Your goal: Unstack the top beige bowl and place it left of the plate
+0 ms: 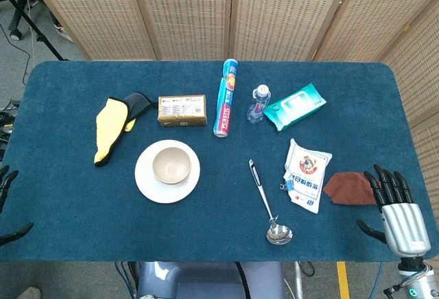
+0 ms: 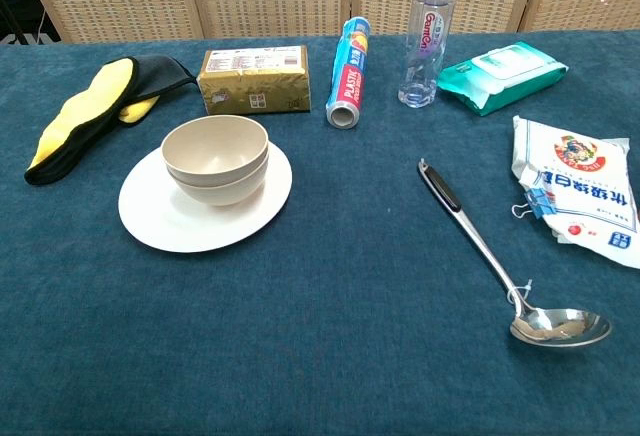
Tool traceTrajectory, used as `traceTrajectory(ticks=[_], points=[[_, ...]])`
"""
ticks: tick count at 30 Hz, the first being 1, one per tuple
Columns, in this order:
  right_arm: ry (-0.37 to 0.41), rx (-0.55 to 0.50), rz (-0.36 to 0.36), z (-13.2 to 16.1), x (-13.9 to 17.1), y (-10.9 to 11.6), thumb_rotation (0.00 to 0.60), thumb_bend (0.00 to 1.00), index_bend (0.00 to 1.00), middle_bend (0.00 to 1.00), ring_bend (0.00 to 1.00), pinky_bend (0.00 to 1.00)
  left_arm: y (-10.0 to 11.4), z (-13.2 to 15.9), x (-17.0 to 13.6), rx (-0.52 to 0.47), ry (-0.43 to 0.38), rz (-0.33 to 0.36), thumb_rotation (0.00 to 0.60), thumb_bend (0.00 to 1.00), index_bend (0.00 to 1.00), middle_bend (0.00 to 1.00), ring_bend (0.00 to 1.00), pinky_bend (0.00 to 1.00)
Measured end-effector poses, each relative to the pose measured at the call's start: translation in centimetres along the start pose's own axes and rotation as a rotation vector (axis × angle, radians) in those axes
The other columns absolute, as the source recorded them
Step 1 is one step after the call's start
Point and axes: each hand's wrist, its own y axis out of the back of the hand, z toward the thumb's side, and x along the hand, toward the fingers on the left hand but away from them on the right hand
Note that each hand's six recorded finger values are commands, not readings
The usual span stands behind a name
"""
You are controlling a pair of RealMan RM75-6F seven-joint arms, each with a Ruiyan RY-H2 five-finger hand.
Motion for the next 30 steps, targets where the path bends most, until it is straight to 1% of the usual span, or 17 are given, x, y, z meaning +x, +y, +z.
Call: traceTrajectory(ticks=[6,9,11,13,17,22,26,30], points=[[-0.005,-0.002,-0.006,-0.1,0.0,0.2,0.6,0.0,0.0,0.0,0.0,0.0,-0.1,-0.1,0.1,-0.003,0.001,-0.005,0.6,0.02,0.05,0.0,0.0,0.0],[-0.008,-0.002,-0.007,-0.2,0.0,0.2,0.6,0.0,0.0,0.0,0.0,0.0,-0.2,0.3,0.5,-0.021,-0.011,-0.014,0.6,0.03,0.06,0.0,0.0,0.0],[-0.013,-0.002,-0.003,-0.3,-0.1,0.1,0.6,0.0,0.0,0.0,0.0,0.0,-0.3,0.9,1.0,-0.05,-0.036,-0.022,0.6,0.04,0.09,0.0,0.0,0.0],[-0.018,-0.004,0.001,-0.4,-0.2,0.0,0.6,0.0,0.0,0.0,0.0,0.0,-0.4,1.7,1.7,-0.076,-0.066,-0.033,0.6,0.04,0.14,0.0,0.0,0.0],[-0.022,-0.006,-0.003,-0.5,-0.4,0.1,0.6,0.0,0.0,0.0,0.0,0.0,-0.9,4.0,3.8,-0.079,-0.135,-0.055,0.6,0.07,0.31,0.0,0.0,0.0],[-0.035,-0.003,0.005,-0.8,-0.5,-0.1,0.6,0.0,0.0,0.0,0.0,0.0,-2.1,7.8,6.0,-0.07,-0.216,-0.117,0.6,0.17,0.41,0.0,0.0,0.0],[-0.046,-0.001,0.015,-1.1,-0.7,-0.4,0.6,0.0,0.0,0.0,0.0,0.0,-3.2,10.7,7.5,-0.041,-0.266,-0.147,0.6,0.22,0.44,0.0,0.0,0.0],[-0.06,-0.006,0.015,-1.5,-0.8,-0.4,0.6,0.0,0.0,0.0,0.0,0.0,-4.6,13.1,8.8,-0.007,-0.286,-0.177,0.6,0.25,0.45,0.0,0.0,0.0]])
